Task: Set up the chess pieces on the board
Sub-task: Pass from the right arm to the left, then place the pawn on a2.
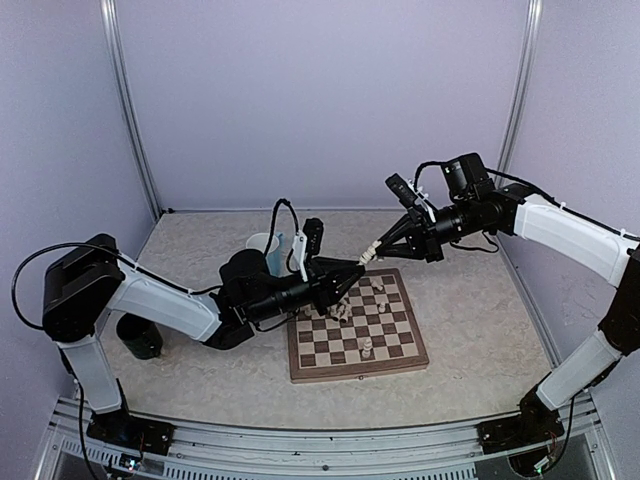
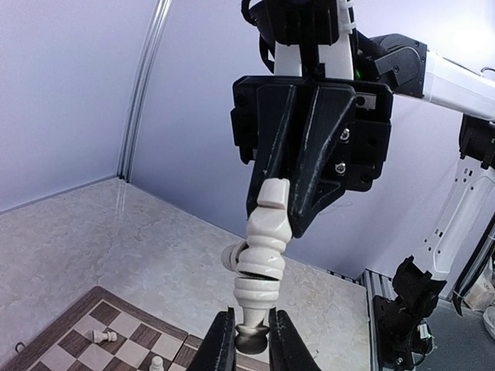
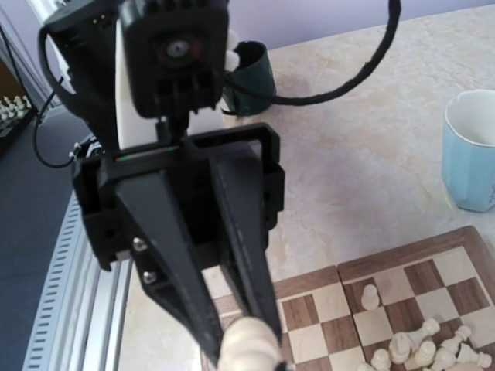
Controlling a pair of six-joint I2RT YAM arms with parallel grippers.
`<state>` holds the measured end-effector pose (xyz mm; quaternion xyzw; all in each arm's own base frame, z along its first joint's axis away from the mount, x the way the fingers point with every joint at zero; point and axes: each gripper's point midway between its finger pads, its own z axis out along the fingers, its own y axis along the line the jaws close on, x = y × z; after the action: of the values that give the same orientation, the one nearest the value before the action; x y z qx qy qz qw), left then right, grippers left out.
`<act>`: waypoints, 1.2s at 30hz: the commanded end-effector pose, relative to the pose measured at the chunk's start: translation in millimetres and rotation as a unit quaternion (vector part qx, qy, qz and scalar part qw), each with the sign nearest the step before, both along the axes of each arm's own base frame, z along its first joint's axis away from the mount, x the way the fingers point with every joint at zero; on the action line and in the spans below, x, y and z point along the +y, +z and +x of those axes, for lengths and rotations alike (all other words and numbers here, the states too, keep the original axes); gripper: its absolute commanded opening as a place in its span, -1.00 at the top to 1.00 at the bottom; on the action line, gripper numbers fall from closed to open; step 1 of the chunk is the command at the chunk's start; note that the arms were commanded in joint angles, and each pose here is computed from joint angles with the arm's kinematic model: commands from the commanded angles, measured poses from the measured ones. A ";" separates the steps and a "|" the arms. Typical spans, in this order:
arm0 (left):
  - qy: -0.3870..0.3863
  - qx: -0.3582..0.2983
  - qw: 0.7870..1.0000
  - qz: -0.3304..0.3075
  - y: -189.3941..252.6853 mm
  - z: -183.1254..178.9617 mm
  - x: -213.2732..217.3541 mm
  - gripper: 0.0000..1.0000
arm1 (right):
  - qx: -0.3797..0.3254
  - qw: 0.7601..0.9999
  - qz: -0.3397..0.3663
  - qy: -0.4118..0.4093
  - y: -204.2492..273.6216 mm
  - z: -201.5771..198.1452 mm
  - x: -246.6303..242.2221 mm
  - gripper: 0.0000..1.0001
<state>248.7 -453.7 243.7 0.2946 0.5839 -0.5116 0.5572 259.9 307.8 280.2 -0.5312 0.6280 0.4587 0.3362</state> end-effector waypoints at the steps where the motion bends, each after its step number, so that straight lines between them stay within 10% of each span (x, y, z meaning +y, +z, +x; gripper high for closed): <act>1: -0.014 -0.006 1.000 -0.015 12.3 -2.6 -5.4 0.72 | -0.016 1.000 0.008 0.001 9.1 -2.8 -2.4 1.00; 12: 0.026 0.162 0.965 0.205 -21.7 7.3 10.7 1.00 | -0.075 0.991 -0.068 -0.087 -37.5 33.7 -17.2 1.00; 28: 0.020 0.428 0.721 0.545 -122.4 -64.9 121.9 1.00 | -0.099 0.981 -0.120 -0.116 -92.6 42.8 -30.7 1.00; 36: -0.004 0.463 0.669 0.582 -154.0 -75.1 125.9 1.00 | -0.102 0.982 -0.118 -0.107 -92.4 35.8 -31.5 1.00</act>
<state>183.4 -333.5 98.1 0.2855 0.9462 -0.1506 -0.0233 298.2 278.2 179.3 -0.5349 0.7055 0.2890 0.3641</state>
